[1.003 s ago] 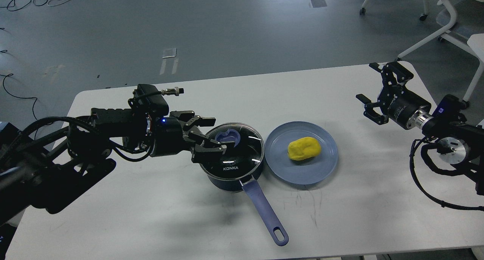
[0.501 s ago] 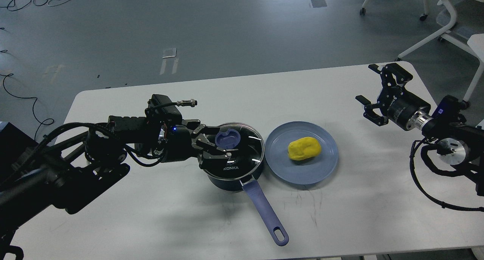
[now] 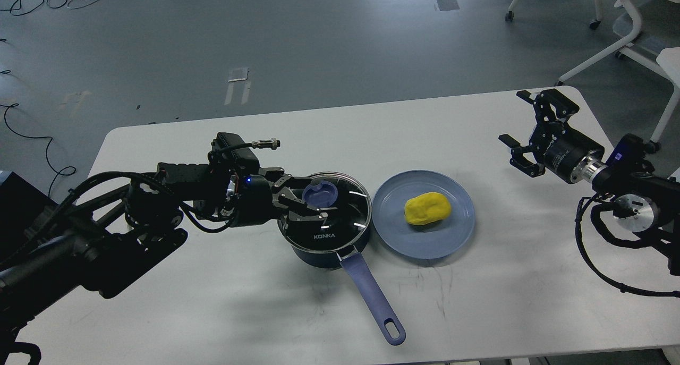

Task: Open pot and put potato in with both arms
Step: 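Lower the left gripper onto the lid knob and grasp it, then lift the glass lid off the saucepan and set it down nearer the robot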

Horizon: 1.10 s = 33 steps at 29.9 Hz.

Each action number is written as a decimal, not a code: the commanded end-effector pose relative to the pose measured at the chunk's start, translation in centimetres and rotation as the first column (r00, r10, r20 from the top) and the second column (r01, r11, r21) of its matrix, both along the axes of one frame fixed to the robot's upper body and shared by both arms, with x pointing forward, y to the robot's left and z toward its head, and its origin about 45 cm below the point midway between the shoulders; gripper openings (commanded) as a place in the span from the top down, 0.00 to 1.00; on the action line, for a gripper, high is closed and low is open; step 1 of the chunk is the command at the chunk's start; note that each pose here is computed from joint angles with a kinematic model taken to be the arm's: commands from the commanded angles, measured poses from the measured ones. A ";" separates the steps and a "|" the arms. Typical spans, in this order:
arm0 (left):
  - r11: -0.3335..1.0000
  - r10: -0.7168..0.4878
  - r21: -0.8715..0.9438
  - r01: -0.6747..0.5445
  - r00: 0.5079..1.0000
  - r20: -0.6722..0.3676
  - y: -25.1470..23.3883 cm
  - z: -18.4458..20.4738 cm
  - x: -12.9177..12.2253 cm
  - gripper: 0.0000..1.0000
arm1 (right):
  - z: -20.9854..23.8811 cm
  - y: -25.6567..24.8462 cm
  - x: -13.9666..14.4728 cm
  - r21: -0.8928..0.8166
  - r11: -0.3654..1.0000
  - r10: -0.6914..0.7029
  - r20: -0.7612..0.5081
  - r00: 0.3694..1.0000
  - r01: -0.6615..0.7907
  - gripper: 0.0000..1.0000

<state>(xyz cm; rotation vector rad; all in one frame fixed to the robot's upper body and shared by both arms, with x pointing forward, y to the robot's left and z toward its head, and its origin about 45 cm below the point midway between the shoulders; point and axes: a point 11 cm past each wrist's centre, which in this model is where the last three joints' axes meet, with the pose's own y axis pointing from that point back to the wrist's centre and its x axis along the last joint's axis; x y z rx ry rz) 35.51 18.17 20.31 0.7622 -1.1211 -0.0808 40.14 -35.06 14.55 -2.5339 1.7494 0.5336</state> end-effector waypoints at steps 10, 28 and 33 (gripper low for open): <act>1.000 -0.015 -0.013 0.015 0.999 0.036 -0.5 1.3 0.5 0.62 | -0.1 0.0 -0.1 0.000 1.000 -0.001 -0.003 1.000 0.001 0.00; 0.967 0.159 0.165 -0.194 0.965 0.207 14.0 5.6 1.2 0.60 | 0.2 -0.1 0.1 -0.002 1.000 -0.001 0.004 1.000 0.001 0.00; 0.940 0.217 0.219 -0.263 0.952 0.215 19.0 3.1 0.0 0.60 | 0.2 -0.1 0.1 -0.002 1.000 -0.001 0.004 1.000 0.001 0.00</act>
